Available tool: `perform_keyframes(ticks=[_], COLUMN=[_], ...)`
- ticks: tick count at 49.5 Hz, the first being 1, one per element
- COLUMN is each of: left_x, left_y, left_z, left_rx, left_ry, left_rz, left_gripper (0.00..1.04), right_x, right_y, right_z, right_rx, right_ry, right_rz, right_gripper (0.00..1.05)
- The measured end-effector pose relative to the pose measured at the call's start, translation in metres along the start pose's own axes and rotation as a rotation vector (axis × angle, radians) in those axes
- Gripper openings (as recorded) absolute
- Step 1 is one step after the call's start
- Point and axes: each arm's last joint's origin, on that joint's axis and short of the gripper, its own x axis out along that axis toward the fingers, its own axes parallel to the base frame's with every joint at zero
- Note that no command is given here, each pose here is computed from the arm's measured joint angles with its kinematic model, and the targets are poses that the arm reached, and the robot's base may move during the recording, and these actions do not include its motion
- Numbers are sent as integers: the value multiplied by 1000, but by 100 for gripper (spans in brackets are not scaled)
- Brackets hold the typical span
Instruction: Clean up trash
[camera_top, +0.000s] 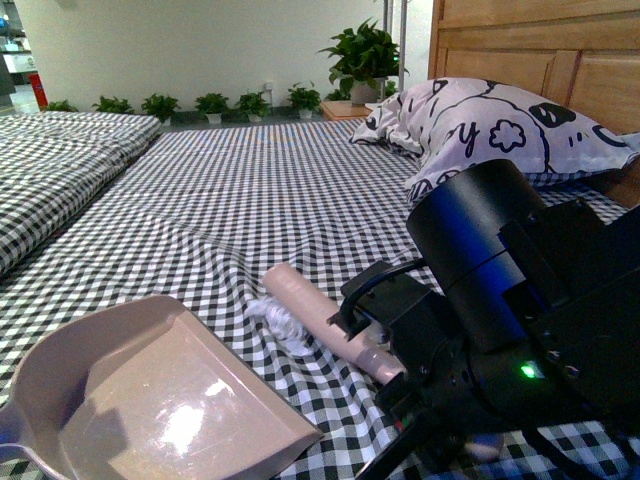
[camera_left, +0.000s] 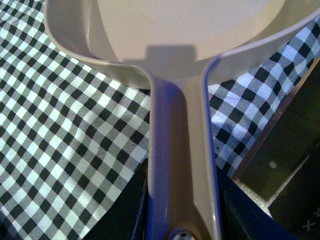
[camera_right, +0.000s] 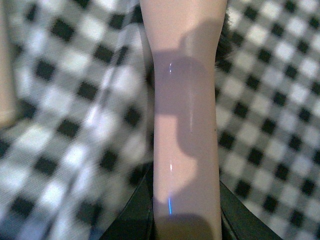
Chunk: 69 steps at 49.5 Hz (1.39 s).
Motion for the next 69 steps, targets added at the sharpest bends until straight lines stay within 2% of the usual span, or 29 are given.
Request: perform_keyframes(ticks=[10, 18, 25, 31, 41, 48, 57, 63, 69], left_x=[0, 0, 0, 0, 0, 1, -13, -23, -40], left_y=[0, 0, 0, 0, 0, 5, 22, 25, 25], left_z=[0, 0, 0, 0, 0, -2, 2, 8, 18], left_rx=[0, 1, 1, 2, 0, -6, -172, -268, -359], left_ry=[0, 0, 0, 0, 2, -3, -49, -93, -140], left_rz=[0, 0, 0, 0, 3, 207, 412, 499, 589], left_gripper=[28, 28, 28, 28, 28, 28, 28, 28, 28], right_x=[-44, -71, -85, -83, -73, -78, -105, -147, -184], right_y=[10, -1, -25, -50, -98, -132, -172, -181, -172], right_z=[-7, -5, -4, -7, -27, -45, -76, -78, -75], right_rx=[18, 58, 120, 168, 268, 354, 480, 533, 556], right_ry=[-4, -60, -114, -153, -253, -264, -277, -377, -470], right_rz=[278, 351, 296, 165, -36, -131, -181, -169, -125], right_gripper=[18, 18, 18, 18, 18, 18, 18, 18, 18])
